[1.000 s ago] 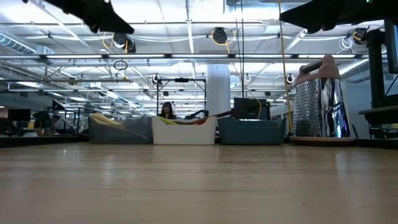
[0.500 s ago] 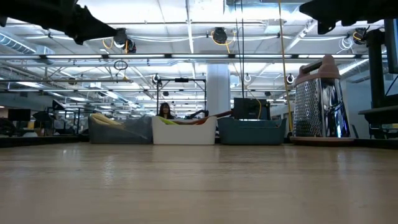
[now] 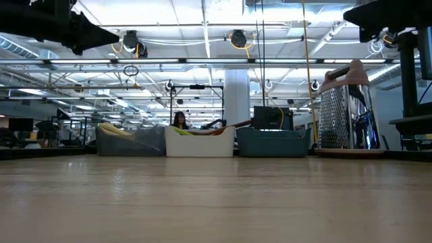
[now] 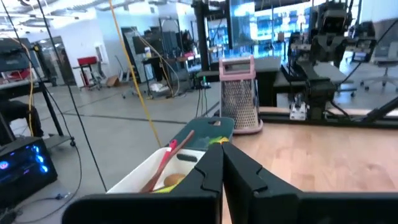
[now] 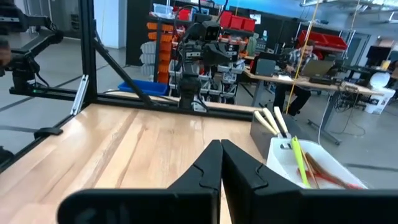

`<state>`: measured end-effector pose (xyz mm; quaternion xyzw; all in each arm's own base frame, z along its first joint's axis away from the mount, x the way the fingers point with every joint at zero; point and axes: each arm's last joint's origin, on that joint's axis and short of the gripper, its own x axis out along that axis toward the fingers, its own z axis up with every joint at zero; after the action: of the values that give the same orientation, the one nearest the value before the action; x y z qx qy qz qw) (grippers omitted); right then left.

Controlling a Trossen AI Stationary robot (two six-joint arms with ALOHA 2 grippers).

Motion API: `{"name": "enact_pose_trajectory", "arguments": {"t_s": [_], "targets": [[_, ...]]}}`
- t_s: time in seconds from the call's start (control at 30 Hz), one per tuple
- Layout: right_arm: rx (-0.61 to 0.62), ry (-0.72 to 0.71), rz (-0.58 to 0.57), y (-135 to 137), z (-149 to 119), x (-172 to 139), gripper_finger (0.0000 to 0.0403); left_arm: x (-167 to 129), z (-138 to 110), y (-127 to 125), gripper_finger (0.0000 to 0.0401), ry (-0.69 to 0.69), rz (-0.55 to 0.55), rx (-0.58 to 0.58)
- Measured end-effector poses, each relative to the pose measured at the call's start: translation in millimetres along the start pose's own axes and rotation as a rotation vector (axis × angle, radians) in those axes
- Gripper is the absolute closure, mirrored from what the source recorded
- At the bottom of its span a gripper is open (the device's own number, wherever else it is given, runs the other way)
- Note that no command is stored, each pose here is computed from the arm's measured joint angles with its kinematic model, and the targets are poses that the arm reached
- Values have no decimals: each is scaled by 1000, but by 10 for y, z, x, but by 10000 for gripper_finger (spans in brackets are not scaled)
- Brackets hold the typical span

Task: Pick & Place Kitchen Items
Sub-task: Return to Home Position

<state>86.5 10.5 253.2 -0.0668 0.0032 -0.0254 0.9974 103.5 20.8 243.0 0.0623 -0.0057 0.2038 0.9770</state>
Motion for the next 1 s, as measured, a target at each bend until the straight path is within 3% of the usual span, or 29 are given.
{"name": "enact_pose_trajectory", "arguments": {"t_s": [0.17, 0.43, 1.0], "targets": [[22, -3, 4, -21, -24, -96, 403, 1, -166, -22, 391, -52, 8, 17], [81, -35, 101, -21, -39, -214, 403, -23, -365, -41, 391, -98, 16, 49], [98, -16, 99, -28, -72, -256, 403, -191, -317, 14, 398, -195, 34, 44]]}}
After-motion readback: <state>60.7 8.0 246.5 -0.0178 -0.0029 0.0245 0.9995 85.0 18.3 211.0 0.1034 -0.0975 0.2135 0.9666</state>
